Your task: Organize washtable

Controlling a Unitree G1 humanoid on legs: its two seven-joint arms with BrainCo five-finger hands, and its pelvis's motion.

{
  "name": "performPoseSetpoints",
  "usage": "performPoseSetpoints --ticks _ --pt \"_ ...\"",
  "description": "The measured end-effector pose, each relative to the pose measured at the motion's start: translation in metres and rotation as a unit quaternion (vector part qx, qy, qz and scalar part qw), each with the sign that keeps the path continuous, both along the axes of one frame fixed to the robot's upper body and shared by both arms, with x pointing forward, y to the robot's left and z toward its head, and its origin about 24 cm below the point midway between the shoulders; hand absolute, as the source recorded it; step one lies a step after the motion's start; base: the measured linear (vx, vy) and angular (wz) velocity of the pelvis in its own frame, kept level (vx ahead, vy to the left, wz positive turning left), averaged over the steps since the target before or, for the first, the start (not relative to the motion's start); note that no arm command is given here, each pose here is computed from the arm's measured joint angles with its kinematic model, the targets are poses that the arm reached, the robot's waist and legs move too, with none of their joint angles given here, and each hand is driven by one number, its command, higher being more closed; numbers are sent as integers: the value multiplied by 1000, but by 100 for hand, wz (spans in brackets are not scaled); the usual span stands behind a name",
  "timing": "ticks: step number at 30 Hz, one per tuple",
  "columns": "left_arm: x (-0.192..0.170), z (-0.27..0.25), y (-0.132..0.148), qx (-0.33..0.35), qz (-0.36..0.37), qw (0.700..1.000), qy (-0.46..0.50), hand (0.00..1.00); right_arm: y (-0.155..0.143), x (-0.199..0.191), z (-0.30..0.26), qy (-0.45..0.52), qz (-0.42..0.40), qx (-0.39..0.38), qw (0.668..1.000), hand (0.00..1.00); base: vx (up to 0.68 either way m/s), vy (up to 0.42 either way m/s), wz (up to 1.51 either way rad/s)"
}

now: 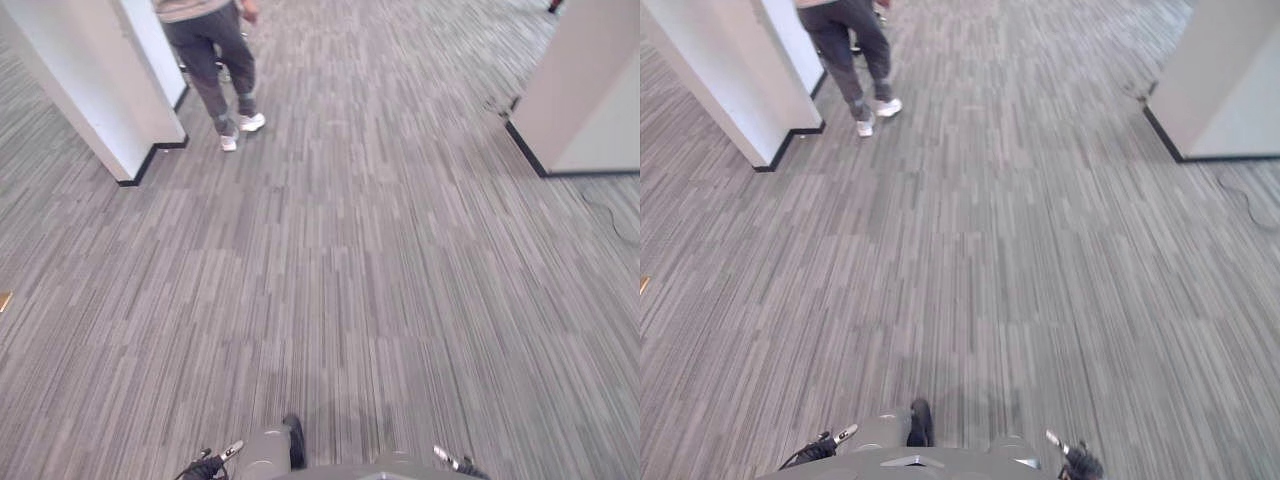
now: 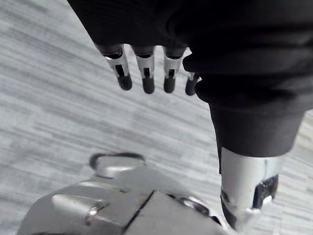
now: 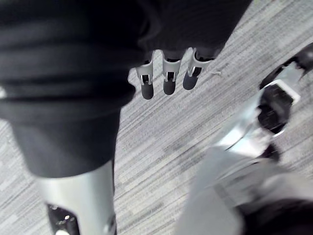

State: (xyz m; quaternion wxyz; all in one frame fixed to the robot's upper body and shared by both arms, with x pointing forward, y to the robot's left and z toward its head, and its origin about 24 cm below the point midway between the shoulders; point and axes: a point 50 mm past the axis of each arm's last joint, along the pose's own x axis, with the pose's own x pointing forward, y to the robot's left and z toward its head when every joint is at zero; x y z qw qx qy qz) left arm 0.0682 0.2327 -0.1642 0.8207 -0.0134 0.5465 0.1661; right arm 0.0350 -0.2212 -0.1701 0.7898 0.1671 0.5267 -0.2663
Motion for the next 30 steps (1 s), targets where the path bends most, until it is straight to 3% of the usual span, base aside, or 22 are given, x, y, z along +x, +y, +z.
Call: performPoseSetpoints --ticks 5,7,11,14,19,22,26,30 --pt "59 9 -40 -30 -68 994 -81 0 -9 -9 2 4 -12 -10 1000 0 -200 7 23" --pt "84 17 -56 -46 -77 988 -129 0 -10 -31 1 30 -56 -7 998 0 161 -133 81" --pt "69 10 -77 -91 -19 989 -117 0 -25 -35 4 24 -118 -24 992 0 704 -284 8" --pt "52 7 -65 -95 69 986 -118 0 -25 -24 5 9 -104 -26 994 0 608 -175 19" --pt "37 8 -28 -51 81 989 -113 0 -26 40 15 -79 -48 -38 995 0 532 -17 -31" --pt "15 2 -24 -41 81 993 -75 0 -30 59 21 -106 -28 -50 993 0 548 120 -53" --pt "-13 -3 -14 -26 79 996 -23 0 -18 39 13 -80 -30 -36 996 0 613 205 -9" --pt "-5 0 1 2 -6 1000 -1 0 2 1 1 -18 -47 7 999 0 491 95 41"
